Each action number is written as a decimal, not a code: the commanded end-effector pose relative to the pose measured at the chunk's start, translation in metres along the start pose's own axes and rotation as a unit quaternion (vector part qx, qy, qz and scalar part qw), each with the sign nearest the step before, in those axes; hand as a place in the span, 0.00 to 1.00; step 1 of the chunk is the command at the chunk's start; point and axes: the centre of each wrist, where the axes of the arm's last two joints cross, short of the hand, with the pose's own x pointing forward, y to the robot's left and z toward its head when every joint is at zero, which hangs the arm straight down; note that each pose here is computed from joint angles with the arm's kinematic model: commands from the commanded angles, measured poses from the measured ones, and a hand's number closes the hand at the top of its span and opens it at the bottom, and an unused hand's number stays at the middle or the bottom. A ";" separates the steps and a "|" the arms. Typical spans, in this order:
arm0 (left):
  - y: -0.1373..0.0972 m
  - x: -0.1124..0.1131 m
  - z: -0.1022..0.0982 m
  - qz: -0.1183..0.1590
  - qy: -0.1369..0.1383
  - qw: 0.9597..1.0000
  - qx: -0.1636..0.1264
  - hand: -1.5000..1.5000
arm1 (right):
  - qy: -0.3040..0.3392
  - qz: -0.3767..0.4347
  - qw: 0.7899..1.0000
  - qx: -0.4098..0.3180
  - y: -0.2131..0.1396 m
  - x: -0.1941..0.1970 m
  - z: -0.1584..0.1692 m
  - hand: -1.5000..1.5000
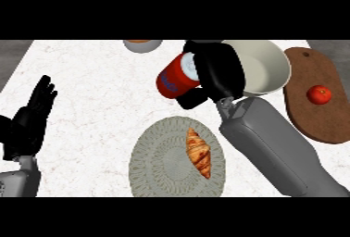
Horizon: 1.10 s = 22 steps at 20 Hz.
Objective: Pick the can from the placemat and place it in the bowl
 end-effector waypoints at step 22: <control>-0.017 0.027 0.003 0.003 -0.018 0.999 -0.029 0.50 | 0.086 -0.098 0.989 -0.064 -0.017 -0.181 -0.067 1.00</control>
